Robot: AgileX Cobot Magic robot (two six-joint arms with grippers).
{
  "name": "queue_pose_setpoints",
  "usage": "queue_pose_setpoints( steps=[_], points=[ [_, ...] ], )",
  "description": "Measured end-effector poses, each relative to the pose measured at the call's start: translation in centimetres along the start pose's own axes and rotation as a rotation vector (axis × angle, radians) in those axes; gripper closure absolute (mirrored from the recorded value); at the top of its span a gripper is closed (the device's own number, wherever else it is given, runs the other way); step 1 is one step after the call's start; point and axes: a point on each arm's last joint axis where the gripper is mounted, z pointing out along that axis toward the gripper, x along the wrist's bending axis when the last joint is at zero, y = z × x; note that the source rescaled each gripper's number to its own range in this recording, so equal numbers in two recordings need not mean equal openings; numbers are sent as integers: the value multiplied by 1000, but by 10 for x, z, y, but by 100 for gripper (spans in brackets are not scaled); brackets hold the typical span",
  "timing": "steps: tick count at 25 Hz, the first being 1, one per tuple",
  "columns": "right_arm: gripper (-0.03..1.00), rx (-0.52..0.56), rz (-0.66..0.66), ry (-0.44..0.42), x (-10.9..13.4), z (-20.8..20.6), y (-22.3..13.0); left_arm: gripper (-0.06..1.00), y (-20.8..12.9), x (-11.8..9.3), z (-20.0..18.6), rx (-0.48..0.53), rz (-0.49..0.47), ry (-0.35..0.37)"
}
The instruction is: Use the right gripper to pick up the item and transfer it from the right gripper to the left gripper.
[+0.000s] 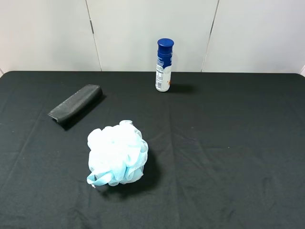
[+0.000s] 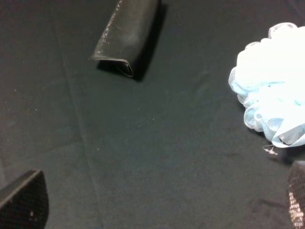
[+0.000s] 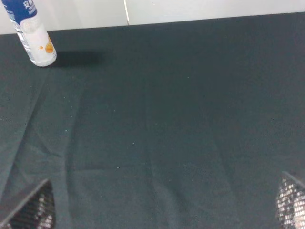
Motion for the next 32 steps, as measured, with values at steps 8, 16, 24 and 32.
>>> queue_pose_setpoints(
  steps=[8,16,24,32],
  points=[
    [-3,0,2,3,0,0,0,-6,0,2,0,1,-3,18],
    [-3,0,2,3,0,0,0,-6,0,1,0,1,-58,98],
    [-3,0,5,8,1,0,0,-6,0,-2,1,0,-195,292],
    [-3,0,12,10,1,0,0,-6,0,-2,1,0,-197,295]
  ],
)
